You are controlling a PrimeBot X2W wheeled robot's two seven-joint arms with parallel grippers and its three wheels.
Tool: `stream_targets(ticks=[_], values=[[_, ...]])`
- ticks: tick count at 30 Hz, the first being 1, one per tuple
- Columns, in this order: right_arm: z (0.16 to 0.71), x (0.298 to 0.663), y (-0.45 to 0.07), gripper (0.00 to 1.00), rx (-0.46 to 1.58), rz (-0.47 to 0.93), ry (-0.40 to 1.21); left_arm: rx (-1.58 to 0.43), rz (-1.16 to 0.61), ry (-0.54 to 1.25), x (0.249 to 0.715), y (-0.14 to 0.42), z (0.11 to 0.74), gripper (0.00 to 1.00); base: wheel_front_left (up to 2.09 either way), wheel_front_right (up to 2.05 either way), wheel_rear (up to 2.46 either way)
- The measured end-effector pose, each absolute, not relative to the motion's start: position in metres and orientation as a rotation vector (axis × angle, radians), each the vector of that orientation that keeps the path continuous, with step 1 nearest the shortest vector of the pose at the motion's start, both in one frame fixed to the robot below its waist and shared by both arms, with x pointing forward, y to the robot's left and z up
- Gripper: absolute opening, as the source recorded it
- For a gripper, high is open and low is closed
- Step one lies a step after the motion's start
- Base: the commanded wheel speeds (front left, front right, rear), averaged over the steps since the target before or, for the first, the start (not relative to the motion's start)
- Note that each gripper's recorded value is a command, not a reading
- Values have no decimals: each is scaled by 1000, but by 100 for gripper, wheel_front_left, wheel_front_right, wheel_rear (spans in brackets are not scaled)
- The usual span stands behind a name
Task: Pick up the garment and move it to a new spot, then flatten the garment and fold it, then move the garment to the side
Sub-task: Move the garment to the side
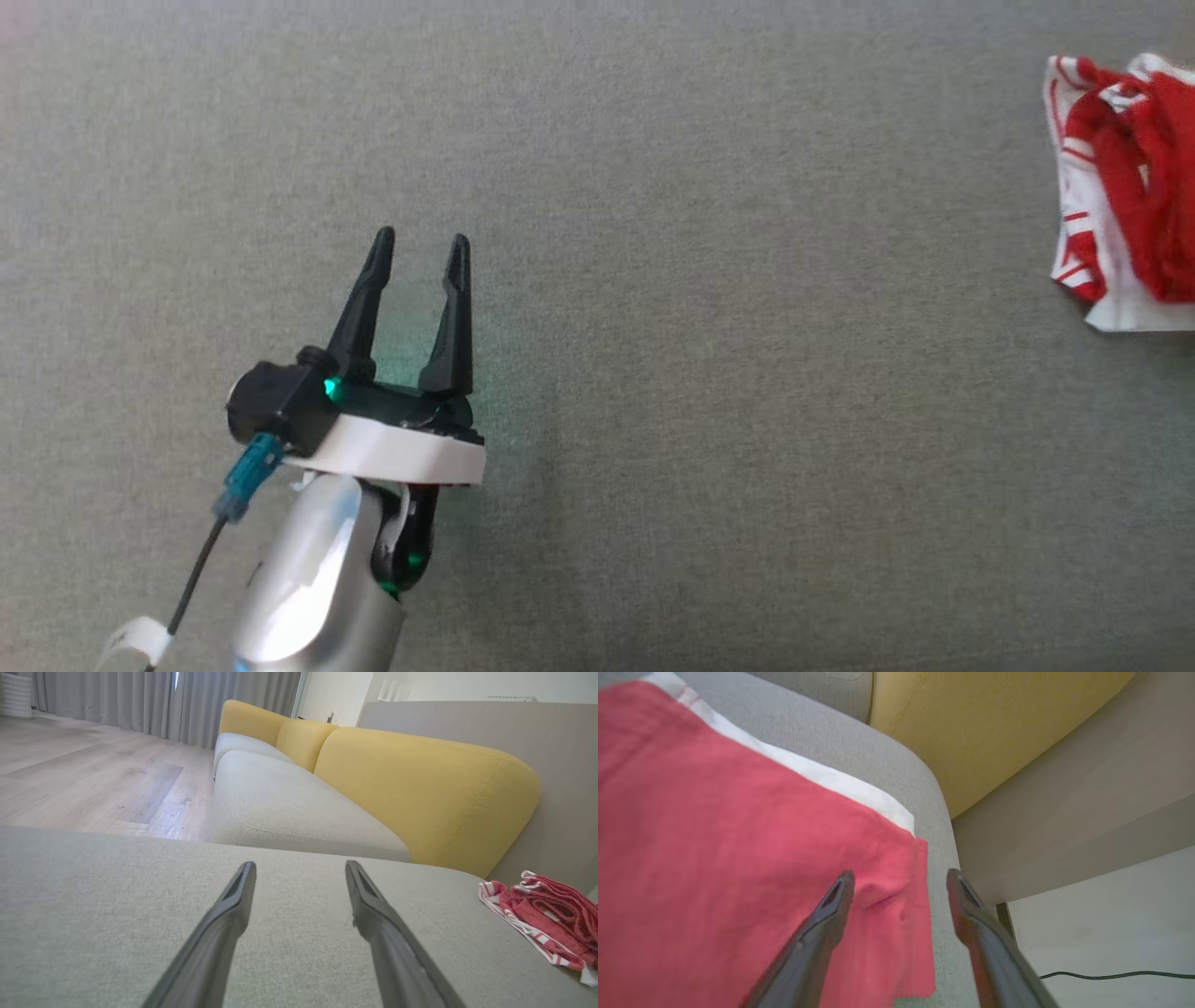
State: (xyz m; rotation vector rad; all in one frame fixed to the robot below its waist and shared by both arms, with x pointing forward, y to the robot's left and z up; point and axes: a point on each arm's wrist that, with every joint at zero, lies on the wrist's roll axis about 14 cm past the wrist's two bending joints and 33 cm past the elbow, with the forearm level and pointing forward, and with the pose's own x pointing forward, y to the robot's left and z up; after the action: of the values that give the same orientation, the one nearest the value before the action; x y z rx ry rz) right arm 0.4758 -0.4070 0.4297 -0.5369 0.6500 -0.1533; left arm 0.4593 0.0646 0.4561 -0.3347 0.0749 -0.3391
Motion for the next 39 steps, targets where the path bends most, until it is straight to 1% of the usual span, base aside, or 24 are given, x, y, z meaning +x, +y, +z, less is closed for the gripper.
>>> stream_targets(ticks=[4,7,11,14,18,21,25,30,31,32,35,36,39], values=[[450,478,-398,100,-522,-151,571,-332,-346,39,458,64,472,100,0,0,0],[475,486,-382,100,-502,-134,474,-330,-343,5,455,66,486,100,0,0,0],[526,502,-343,100,-450,-84,269,-328,-332,-24,444,70,499,100,0,0,0],[565,506,-312,100,-374,-47,113,-328,-311,-46,435,78,508,100,0,0,0],[616,502,-266,100,-273,15,-84,-326,-282,-93,422,90,525,100,0,0,0],[634,486,-240,100,-172,49,-186,-322,-261,-113,410,98,531,100,0,0,0],[616,459,-217,100,-31,55,-196,-319,-223,-123,393,111,533,100,0,0,0],[569,423,-173,100,80,102,-142,-323,-192,-122,377,122,530,100,0,0,0],[569,423,-173,100,80,102,-142,-323,-192,-122,377,122,530,100,0,0,0],[550,408,-169,100,96,103,-120,-326,-182,-110,371,125,526,100,0,0,0],[525,388,-169,100,99,97,-81,-331,-172,-87,363,127,517,100,0,0,0],[525,388,-169,100,99,97,-81,-331,-172,-87,363,127,517,100,0,0,0],[506,372,-168,100,133,93,-49,-332,-166,-70,357,128,510,100,0,0,0]])
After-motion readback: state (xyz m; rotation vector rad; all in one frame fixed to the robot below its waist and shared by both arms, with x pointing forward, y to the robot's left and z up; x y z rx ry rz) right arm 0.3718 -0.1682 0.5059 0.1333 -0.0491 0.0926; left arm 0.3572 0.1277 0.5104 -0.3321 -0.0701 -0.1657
